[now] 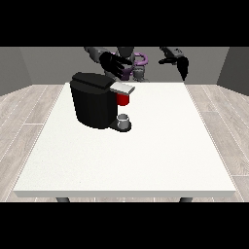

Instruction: Insert the coffee pod into the coffee machine and close the lid

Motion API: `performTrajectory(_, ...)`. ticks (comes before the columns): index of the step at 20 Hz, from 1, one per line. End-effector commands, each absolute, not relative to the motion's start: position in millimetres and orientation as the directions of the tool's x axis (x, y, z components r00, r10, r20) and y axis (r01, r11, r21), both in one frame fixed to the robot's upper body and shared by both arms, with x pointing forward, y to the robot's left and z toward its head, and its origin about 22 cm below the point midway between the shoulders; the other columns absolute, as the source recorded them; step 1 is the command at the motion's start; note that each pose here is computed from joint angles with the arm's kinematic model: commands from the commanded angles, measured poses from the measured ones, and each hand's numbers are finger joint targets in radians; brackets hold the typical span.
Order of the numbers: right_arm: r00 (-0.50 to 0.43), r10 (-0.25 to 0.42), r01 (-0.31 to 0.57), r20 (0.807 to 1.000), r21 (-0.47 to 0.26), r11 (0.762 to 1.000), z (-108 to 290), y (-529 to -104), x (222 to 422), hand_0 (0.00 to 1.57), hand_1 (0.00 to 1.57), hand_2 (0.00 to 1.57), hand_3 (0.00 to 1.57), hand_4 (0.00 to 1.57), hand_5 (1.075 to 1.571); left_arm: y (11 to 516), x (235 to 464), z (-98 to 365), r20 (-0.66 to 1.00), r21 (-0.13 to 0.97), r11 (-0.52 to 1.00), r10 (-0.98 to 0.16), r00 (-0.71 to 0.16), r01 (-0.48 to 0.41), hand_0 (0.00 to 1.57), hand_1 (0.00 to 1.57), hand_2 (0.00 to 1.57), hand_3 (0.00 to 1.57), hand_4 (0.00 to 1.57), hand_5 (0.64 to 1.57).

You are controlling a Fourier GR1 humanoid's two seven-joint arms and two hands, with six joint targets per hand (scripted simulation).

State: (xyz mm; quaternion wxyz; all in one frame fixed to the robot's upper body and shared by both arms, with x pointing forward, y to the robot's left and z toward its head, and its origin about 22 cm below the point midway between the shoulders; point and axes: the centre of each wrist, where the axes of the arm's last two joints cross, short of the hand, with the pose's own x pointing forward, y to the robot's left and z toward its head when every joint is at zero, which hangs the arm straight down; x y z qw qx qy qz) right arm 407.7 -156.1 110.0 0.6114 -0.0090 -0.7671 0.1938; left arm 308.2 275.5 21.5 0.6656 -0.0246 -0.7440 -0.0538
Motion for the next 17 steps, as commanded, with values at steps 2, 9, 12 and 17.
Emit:
performTrajectory(2, -0.296, 0.257, -0.212, 0.92, -0.325, 0.922, 119.2, -143.2, 412.0, 0.0, 0.0, 0.0, 0.0, 0.12, 1.571, 276.1, 308.1, 22.5, 0.983, 0.051, 0.989, -0.025, -0.181, 0.137, 0.0, 0.0, 0.0, 0.0, 0.12, 1.571)
performTrajectory(9, -0.299, 0.136, -0.368, 0.944, -0.246, 0.897, 81.9, -125.9, 387.4, 0.0, 0.0, 0.0, 0.0, 0.18, 1.571, 254.0, 295.1, 7.0, 0.99, 0.031, 0.995, -0.016, -0.14, 0.099, 0.0, 0.0, 0.0, 0.0, 0.21, 1.571)
performTrajectory(12, -0.288, 0.053, -0.398, 0.956, -0.17, 0.902, 59.6, -135.5, 372.5, 0.0, 0.0, 0.0, 0.0, 0.28, 1.571, 264.2, 277.9, -11.6, 0.991, 0.015, 0.995, -0.002, -0.131, 0.098, 0.0, 0.0, 0.0, 0.0, 0.19, 1.571)
performTrajectory(17, -0.132, -0.043, -0.36, 0.99, -0.008, 0.933, 2.0, -141.9, 319.7, 0.0, 0.0, 0.0, 0.0, 0.16, 1.571, 285.9, 266.3, -33.4, 0.998, 0.031, 0.999, -0.03, -0.052, 0.02, 0.0, 0.0, 0.0, 0.0, 0.19, 1.571)
